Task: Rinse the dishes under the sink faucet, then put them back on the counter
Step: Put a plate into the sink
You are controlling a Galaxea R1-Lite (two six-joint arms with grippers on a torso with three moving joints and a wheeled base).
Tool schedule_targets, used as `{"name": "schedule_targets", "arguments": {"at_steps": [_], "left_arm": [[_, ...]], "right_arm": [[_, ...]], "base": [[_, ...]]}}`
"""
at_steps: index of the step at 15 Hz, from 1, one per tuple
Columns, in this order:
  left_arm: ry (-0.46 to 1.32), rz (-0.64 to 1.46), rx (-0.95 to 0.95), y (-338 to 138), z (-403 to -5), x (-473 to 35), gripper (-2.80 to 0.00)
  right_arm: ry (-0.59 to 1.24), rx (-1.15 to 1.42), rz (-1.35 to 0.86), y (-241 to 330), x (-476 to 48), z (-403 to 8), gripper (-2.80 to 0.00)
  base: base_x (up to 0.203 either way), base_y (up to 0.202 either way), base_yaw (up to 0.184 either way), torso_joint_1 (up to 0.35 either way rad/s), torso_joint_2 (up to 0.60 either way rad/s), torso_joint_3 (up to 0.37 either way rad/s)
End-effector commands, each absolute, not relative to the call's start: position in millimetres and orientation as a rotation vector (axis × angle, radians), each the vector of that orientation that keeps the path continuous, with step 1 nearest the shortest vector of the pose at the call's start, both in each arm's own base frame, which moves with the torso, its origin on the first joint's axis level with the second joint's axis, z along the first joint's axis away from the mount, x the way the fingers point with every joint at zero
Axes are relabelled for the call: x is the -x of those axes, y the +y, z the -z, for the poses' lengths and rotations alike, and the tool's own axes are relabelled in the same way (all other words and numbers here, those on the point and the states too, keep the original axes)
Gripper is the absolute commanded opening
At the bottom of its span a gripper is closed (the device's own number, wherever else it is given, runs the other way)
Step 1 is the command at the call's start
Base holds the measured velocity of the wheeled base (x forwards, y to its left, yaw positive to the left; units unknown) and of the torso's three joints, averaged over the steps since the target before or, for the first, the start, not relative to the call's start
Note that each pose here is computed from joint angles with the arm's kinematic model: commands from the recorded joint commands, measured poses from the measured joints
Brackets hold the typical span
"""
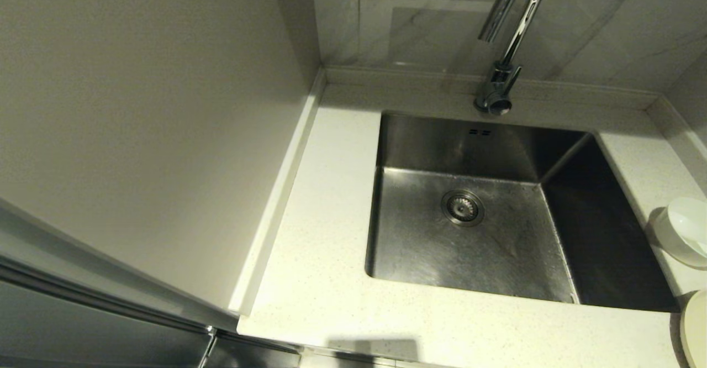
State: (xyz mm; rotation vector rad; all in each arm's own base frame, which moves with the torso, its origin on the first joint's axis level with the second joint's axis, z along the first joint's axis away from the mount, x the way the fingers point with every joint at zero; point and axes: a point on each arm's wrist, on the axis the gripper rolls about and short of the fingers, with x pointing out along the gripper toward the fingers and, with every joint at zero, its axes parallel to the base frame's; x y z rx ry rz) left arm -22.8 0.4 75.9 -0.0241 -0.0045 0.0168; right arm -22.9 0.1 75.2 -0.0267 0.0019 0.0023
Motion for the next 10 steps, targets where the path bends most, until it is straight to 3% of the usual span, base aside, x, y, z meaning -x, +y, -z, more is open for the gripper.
{"name": "schedule_targets", "arguments": {"at_steps": [1, 10], "left_arm": [[-0.008, -0.017, 0.025, 0.4, -75.9, 23.0, -2.8], [-0.008, -0.017, 0.025, 0.4, -75.9, 23.0, -2.8]], "right_arm": [[0.003, 0.017, 0.0, 0.1, 22.8, -75.2, -2.8], [-0.023, 0.021, 0.009, -0.1, 23.7, -79.9, -2.8]], "base": [[0.0, 0.0, 0.0, 0.0, 0.0, 0.0], [0.0, 0.0, 0.0, 0.0, 0.0, 0.0]]}}
